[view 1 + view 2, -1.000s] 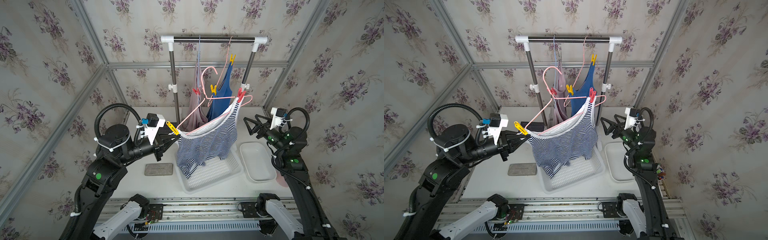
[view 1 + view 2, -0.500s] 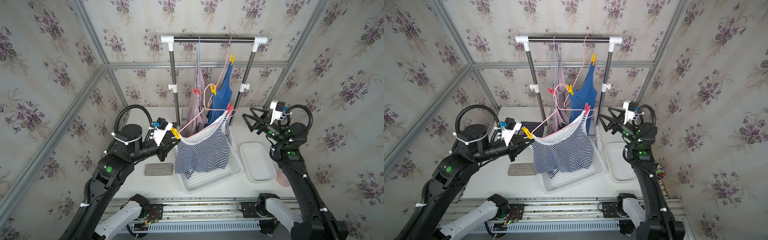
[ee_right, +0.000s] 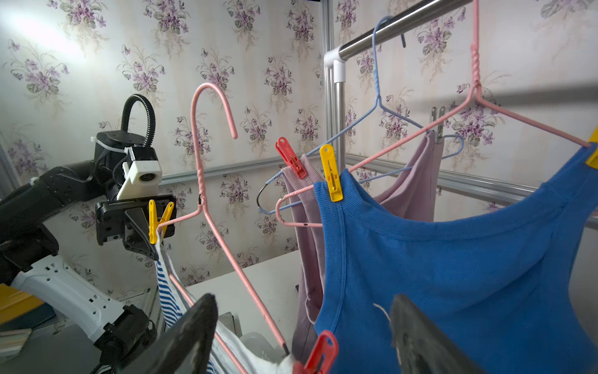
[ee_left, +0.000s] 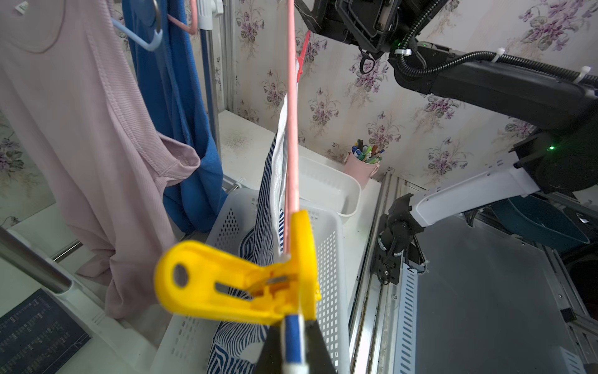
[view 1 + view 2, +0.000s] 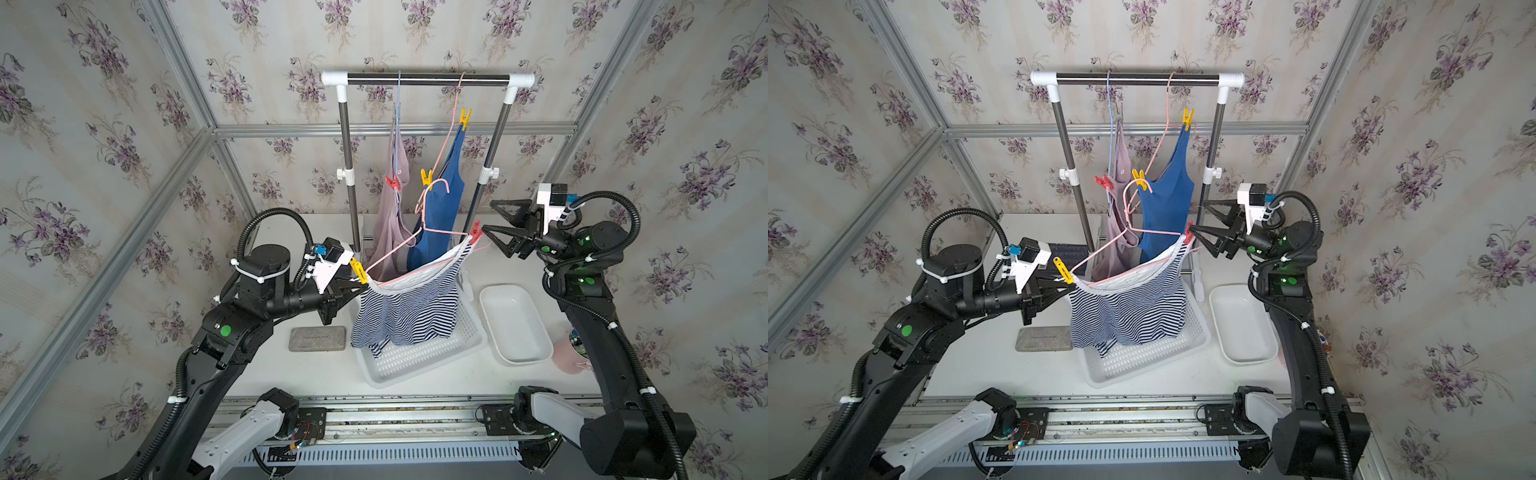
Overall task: Remove the clothespins securing tank tops to the hanger
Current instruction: Remove the clothespin from the hanger.
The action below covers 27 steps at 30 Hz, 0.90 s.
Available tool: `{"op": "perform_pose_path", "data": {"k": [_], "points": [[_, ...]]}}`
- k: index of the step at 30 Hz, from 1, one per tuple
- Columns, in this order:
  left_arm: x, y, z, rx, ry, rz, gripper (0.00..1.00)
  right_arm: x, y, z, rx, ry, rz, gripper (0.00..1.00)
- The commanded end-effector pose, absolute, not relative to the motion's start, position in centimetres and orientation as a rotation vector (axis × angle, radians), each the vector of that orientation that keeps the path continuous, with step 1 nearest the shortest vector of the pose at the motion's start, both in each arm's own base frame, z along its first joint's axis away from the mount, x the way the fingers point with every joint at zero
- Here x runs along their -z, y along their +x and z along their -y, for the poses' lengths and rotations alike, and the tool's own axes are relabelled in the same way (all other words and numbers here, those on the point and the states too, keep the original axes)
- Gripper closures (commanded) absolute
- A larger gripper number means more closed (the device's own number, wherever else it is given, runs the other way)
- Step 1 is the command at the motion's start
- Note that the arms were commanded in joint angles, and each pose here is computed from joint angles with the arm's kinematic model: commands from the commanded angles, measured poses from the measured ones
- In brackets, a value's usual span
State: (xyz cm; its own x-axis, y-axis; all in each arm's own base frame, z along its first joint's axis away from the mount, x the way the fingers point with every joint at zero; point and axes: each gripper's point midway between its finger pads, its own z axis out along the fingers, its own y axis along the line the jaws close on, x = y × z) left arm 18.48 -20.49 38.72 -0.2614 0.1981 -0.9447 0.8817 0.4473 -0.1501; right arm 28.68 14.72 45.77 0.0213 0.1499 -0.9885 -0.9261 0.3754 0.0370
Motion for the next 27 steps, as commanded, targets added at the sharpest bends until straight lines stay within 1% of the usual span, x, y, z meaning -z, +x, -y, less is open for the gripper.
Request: {"op": "perform_pose_path", "data": {"k": [1,5,11,16,22,27], "points": [[-40.0,17.4,21.3,0.927,1.019,-1.615,1.0,-44.5,27.8,-15.1,-0.975,-0.922,-1.274,0.16],[-40.1,17.1,21.5,0.927,1.068,-1.572,1.0,-43.9,27.4,-14.9,-0.999,-0.957,-1.276,0.16],[-39.8,17.9,21.3,0.907,1.066,-1.581,1.0,-44.1,25.8,-14.8,-1.022,-1.005,-1.244,0.2],[-40.5,18.8,20.7,0.922,1.055,-1.565,1.0,-44.2,25.1,-15.0,-1.058,-1.019,-1.235,0.28],[-40.8,18.9,20.9,0.981,1.077,-1.549,1.0,-44.3,25.2,-15.0,-1.063,-1.001,-1.238,0.3],[-40.4,18.4,20.9,0.99,1.095,-1.537,1.0,-44.7,25.0,-15.0,-1.055,-0.993,-1.228,0.3]]}}
